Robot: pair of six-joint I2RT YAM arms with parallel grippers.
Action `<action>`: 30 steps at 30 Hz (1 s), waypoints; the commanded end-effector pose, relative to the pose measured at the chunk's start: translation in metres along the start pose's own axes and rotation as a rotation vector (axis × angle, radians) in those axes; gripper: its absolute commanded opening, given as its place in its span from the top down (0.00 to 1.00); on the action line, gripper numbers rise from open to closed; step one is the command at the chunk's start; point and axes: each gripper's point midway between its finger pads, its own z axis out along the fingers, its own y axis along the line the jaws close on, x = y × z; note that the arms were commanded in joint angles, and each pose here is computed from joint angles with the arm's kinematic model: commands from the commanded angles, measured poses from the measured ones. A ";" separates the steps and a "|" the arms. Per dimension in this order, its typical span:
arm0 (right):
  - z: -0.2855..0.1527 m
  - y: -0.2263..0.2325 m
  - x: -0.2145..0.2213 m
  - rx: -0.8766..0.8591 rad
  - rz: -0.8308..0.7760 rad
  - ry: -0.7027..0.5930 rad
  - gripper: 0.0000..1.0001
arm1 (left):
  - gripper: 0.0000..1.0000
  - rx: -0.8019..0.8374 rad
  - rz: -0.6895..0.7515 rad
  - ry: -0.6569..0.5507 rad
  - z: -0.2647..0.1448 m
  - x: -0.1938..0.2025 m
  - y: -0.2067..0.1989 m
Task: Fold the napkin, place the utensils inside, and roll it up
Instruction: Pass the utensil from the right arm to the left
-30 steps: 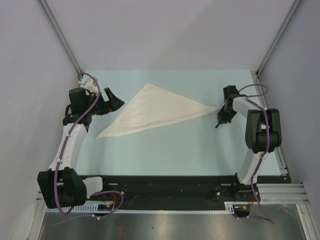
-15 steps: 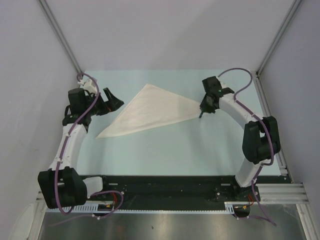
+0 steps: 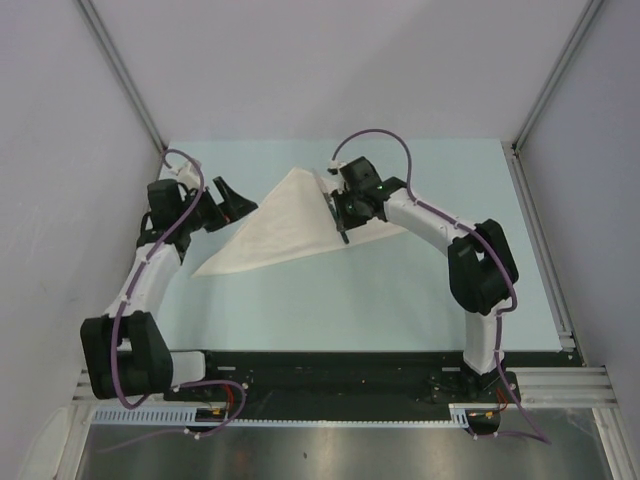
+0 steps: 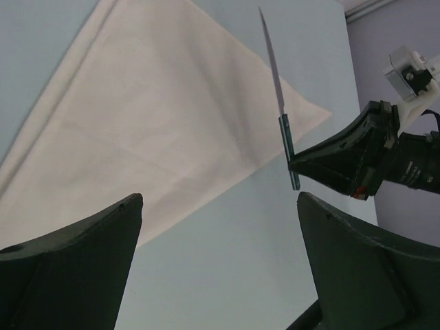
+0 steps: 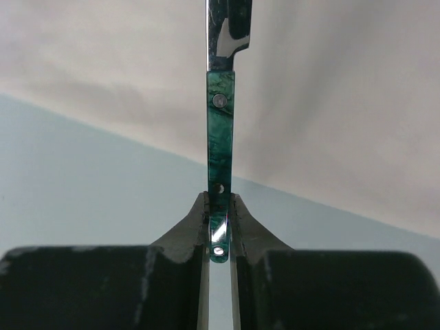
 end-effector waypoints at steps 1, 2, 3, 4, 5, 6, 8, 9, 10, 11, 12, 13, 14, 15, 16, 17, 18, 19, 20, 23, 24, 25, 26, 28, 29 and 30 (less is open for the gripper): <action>-0.016 0.042 -0.011 -0.167 -0.281 -0.054 1.00 | 0.02 0.151 -0.044 0.049 0.025 0.010 -0.029; -0.016 0.043 -0.007 -0.175 -0.316 -0.049 1.00 | 0.02 0.170 -0.064 0.094 0.034 0.017 -0.028; -0.018 0.048 -0.005 -0.196 -0.335 -0.045 1.00 | 0.02 0.189 -0.072 0.118 0.039 0.020 -0.030; -0.019 0.050 -0.001 -0.204 -0.349 -0.031 1.00 | 0.02 0.243 -0.094 0.162 0.042 0.026 -0.038; -0.019 0.053 0.003 -0.215 -0.365 -0.021 1.00 | 0.02 0.254 -0.128 0.194 0.050 0.033 -0.033; -0.020 0.057 0.005 -0.231 -0.383 -0.014 1.00 | 0.02 0.282 -0.128 0.189 0.053 0.031 -0.036; -0.020 0.060 0.012 -0.241 -0.396 0.008 1.00 | 0.02 0.286 -0.163 0.200 0.057 0.035 -0.033; -0.020 0.061 0.014 -0.249 -0.408 0.014 1.00 | 0.02 0.283 -0.158 0.197 0.059 0.035 -0.032; -0.021 0.063 0.017 -0.257 -0.414 0.023 1.00 | 0.02 0.280 -0.156 0.192 0.060 0.033 -0.032; -0.021 0.067 0.021 -0.267 -0.425 0.030 1.00 | 0.02 0.281 -0.161 0.196 0.062 0.033 -0.031; -0.022 0.070 0.023 -0.279 -0.432 0.033 1.00 | 0.02 0.282 -0.166 0.204 0.064 0.034 -0.030; -0.023 0.072 0.024 -0.284 -0.442 0.036 1.00 | 0.02 0.286 -0.161 0.200 0.065 0.031 -0.031; -0.024 0.073 0.026 -0.289 -0.448 0.038 1.00 | 0.02 0.283 -0.159 0.202 0.066 0.029 -0.030; -0.025 0.077 0.026 -0.300 -0.456 0.038 1.00 | 0.03 0.269 -0.161 0.210 0.068 0.031 -0.027; -0.026 0.079 0.028 -0.305 -0.465 0.041 1.00 | 0.04 0.265 -0.156 0.208 0.069 0.029 -0.027; -0.026 0.082 0.029 -0.316 -0.472 0.043 1.00 | 0.05 0.260 -0.151 0.207 0.070 0.028 -0.026; -0.027 0.085 0.031 -0.321 -0.482 0.046 1.00 | 0.05 0.251 -0.154 0.218 0.070 0.031 -0.024; -0.028 0.088 0.032 -0.324 -0.491 0.047 1.00 | 0.07 0.249 -0.156 0.225 0.072 0.030 -0.023; -0.030 0.088 0.033 -0.322 -0.501 0.048 1.00 | 0.08 0.243 -0.157 0.232 0.073 0.031 -0.021; -0.034 0.094 0.032 -0.331 -0.523 0.041 1.00 | 0.14 0.230 -0.144 0.258 0.073 0.036 -0.018; -0.036 0.094 0.032 -0.329 -0.529 0.040 1.00 | 0.15 0.211 -0.158 0.290 0.071 0.043 -0.014; -0.038 0.097 0.031 -0.331 -0.535 0.033 1.00 | 0.16 0.208 -0.153 0.296 0.071 0.043 -0.014; -0.038 0.096 0.031 -0.326 -0.538 0.033 1.00 | 0.17 0.207 -0.148 0.306 0.071 0.044 -0.013; -0.042 0.099 0.030 -0.332 -0.545 0.023 1.00 | 0.21 0.198 -0.135 0.329 0.069 0.047 -0.012; -0.043 0.099 0.029 -0.333 -0.545 0.020 1.00 | 0.23 0.196 -0.137 0.338 0.068 0.048 -0.011; -0.044 0.100 0.029 -0.335 -0.549 0.019 1.00 | 0.26 0.199 -0.130 0.340 0.068 0.048 -0.011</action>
